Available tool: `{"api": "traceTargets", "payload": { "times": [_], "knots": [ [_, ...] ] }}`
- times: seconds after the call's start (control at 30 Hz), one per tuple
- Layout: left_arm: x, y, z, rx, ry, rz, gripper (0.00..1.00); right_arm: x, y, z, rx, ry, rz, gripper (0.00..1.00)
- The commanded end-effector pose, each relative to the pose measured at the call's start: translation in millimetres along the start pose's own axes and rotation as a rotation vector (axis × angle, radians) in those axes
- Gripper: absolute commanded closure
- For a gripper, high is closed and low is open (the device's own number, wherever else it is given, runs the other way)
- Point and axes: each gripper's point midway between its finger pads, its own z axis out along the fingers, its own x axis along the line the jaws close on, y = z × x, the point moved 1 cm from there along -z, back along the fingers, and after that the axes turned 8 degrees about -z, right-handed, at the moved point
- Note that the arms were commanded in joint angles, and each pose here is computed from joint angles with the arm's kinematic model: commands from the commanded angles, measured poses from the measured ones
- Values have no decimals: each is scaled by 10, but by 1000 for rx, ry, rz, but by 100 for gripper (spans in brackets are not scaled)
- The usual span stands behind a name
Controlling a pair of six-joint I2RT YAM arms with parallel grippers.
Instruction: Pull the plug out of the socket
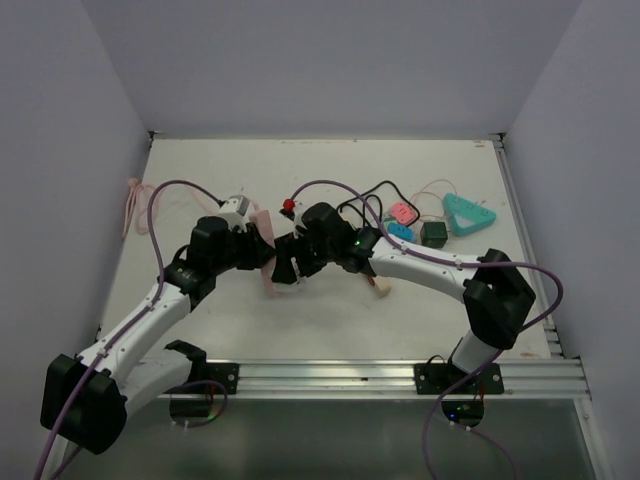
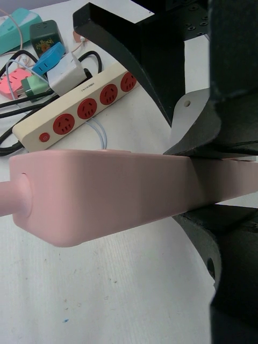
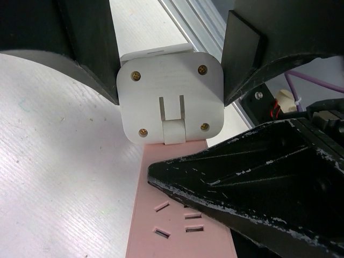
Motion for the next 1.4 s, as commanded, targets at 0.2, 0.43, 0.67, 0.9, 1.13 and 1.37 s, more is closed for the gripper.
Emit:
{"api": "traceTargets", "payload": {
  "times": [0.2,0.43,0.67,0.9,1.13,1.37],
  "knots": [
    [73,582,-181,-182,122,273,100,90,174,-208,-30,13,-41,100],
    [330,738,-273,-218,297,348,100,-119,-65,-336,64,-47,-82,100],
    [341,875,-312,-263,340,343,100,-592,-318,-614,159,-176,-79,100],
    [18,843,-260,-245,174,258,100,-1821,-172,-1307,-32,-632,121,100],
    [-278,719,-187,-184,3,175,100,-2466,-25,-1611,-152,-853,229,98],
    [-411,692,-216,-165,-62,149,100,-2619,-98,-1313,-103,-822,254,69]
  ]
}}
